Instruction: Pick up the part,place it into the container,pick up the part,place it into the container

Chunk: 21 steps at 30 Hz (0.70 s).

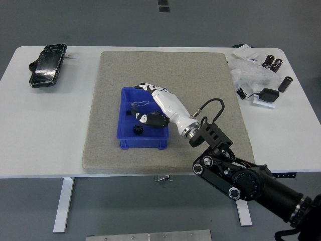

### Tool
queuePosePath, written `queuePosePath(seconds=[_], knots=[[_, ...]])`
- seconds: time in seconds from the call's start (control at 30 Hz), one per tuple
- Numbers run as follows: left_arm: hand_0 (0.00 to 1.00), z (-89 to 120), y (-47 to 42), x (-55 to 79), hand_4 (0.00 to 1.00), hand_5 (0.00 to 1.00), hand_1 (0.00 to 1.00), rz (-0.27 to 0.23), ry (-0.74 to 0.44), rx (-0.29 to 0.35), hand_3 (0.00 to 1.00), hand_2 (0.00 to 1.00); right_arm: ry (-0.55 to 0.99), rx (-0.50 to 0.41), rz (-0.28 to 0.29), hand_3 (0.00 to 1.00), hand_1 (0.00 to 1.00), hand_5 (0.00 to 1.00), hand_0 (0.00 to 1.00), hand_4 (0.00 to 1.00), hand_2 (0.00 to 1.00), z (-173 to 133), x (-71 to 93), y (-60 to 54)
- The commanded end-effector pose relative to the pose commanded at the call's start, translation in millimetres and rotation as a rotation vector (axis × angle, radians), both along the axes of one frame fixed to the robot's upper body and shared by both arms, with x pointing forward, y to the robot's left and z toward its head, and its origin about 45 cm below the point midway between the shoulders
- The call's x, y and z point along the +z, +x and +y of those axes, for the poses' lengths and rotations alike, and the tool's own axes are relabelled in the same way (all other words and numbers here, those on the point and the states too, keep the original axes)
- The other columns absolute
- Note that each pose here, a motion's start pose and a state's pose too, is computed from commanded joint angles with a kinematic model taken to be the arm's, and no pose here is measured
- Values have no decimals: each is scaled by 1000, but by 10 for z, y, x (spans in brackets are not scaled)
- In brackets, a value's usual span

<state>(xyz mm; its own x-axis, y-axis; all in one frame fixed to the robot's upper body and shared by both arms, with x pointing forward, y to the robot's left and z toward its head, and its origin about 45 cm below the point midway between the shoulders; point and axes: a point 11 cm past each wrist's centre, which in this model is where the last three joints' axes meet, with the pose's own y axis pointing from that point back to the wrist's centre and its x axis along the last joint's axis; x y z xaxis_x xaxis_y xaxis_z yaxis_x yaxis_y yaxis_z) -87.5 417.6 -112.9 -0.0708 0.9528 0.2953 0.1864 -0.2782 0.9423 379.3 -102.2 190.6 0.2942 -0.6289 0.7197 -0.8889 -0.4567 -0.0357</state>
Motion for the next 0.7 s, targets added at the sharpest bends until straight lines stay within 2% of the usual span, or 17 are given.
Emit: queuePosePath(seconds=[0.1,0.13,0.17,0.3,0.33,0.4,0.57,0.7], knots=[[642,-2,-6,0,688,255,567,1,0,0,609,565,119,-48,-2,857,899,420,966,697,882,-162,115,26],[643,-3,-9,0,685,254,567,1,-1,0,609,563,155,-70,-2,749,816,413,881,681,804,-245,137,38],[643,-3,-11,0,685,254,567,2,-1,0,609,563,181,-87,-2,749,816,413,881,681,804,-315,146,50],[643,8,-17,5,685,254,567,5,1,1,609,563,309,-173,30,749,816,413,881,681,804,-724,98,117],[643,13,-16,6,680,252,568,5,2,1,608,563,347,-190,39,705,748,405,817,672,756,-822,91,131],[643,22,-14,9,680,252,568,4,4,0,608,563,414,-215,50,705,748,405,817,672,756,-983,89,145],[643,38,23,10,678,251,567,-1,5,-6,608,562,585,-289,73,707,741,392,807,677,756,-1440,76,126],[643,73,54,18,678,251,567,-7,11,-11,608,562,703,-359,85,707,741,392,807,677,756,-1799,31,42]])
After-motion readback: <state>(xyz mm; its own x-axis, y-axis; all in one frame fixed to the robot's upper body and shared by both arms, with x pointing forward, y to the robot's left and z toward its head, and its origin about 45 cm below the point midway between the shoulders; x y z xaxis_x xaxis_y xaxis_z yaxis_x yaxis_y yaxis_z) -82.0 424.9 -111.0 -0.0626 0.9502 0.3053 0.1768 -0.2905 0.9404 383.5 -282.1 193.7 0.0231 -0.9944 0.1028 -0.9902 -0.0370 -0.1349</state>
